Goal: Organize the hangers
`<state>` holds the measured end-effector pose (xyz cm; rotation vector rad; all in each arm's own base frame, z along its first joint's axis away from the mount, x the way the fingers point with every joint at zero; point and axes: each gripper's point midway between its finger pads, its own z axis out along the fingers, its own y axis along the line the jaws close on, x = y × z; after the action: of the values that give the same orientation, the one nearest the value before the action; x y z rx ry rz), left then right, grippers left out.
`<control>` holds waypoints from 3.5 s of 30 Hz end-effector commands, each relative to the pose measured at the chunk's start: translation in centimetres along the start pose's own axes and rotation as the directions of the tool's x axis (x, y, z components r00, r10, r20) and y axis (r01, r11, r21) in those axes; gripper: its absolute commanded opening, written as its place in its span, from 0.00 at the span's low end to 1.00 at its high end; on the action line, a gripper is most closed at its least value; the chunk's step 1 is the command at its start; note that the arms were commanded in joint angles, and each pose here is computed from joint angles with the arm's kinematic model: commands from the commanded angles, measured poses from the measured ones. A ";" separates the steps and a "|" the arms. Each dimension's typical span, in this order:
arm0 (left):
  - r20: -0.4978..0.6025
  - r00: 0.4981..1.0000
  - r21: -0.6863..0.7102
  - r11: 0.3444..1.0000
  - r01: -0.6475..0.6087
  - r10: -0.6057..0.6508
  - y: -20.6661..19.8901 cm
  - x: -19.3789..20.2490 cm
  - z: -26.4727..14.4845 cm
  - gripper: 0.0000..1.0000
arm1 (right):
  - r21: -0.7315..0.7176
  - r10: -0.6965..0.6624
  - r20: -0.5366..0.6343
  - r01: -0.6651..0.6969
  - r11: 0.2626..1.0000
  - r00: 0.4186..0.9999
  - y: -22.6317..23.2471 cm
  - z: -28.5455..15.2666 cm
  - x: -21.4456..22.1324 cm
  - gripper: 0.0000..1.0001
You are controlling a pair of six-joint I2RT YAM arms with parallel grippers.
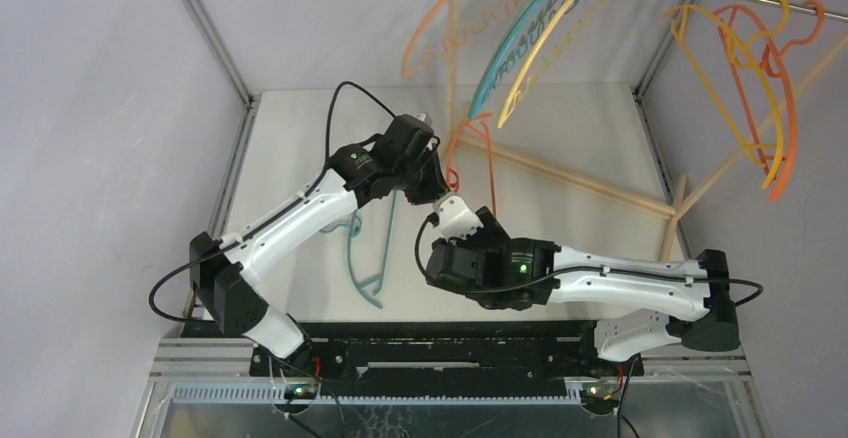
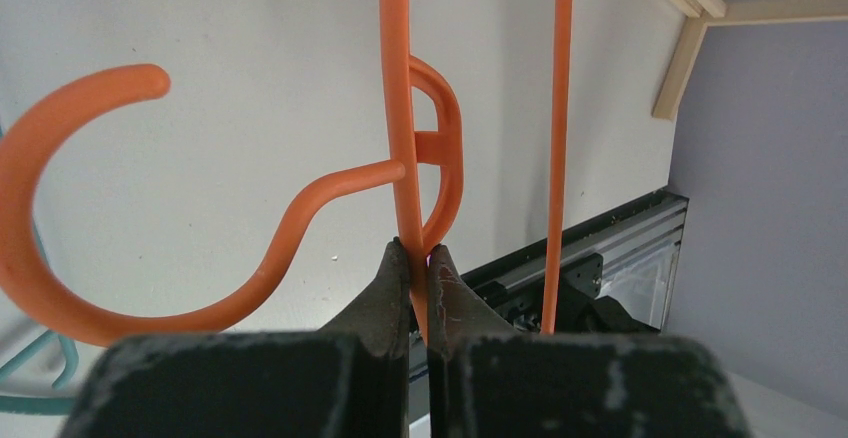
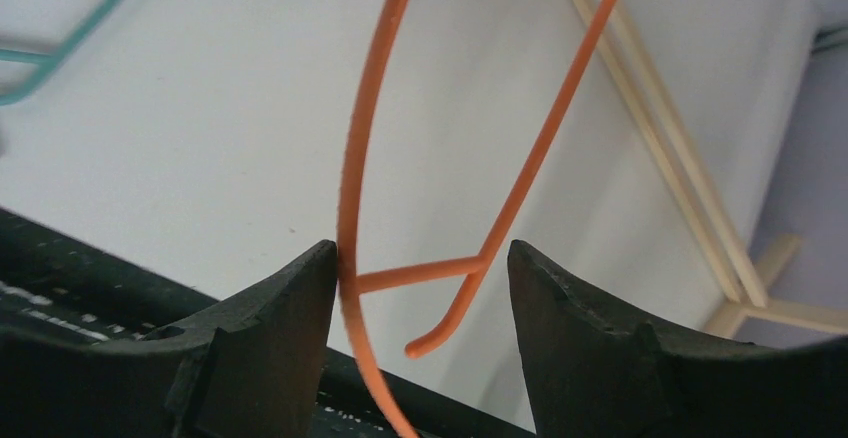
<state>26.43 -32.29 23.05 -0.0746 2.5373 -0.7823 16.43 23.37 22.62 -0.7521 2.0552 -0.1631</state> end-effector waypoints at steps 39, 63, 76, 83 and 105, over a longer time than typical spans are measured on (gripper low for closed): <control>0.279 0.944 0.246 0.938 -0.245 0.173 0.6 3.9 -8.7 0.58 | -0.075 0.462 -0.103 -0.471 0.879 0.881 -6.3 -1.0 6.0 0.00; 0.366 0.928 -0.327 0.924 0.196 -0.067 23.5 5.4 -3.7 0.64 | 0.145 0.642 0.290 -0.695 0.704 0.710 -21.7 -10.5 1.8 0.00; 0.351 0.929 -0.376 0.892 0.252 -0.115 28.2 7.5 -1.4 0.65 | 0.181 0.569 0.438 -0.688 0.703 0.697 -26.2 -12.4 -3.7 0.00; 0.320 0.939 -0.335 0.911 0.239 -0.129 28.9 8.7 1.1 0.59 | 0.201 0.560 0.456 -0.692 0.693 0.692 -27.4 -11.6 -4.9 0.00; 0.244 0.966 -0.270 0.950 0.155 -0.088 27.6 7.3 3.5 0.00 | 0.153 0.593 0.545 -0.766 0.625 0.593 -32.1 -7.3 -8.3 0.00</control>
<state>24.01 -12.34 1.74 -0.4487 2.4198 -0.4027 27.73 0.09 42.75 0.3238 1.7368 -0.0054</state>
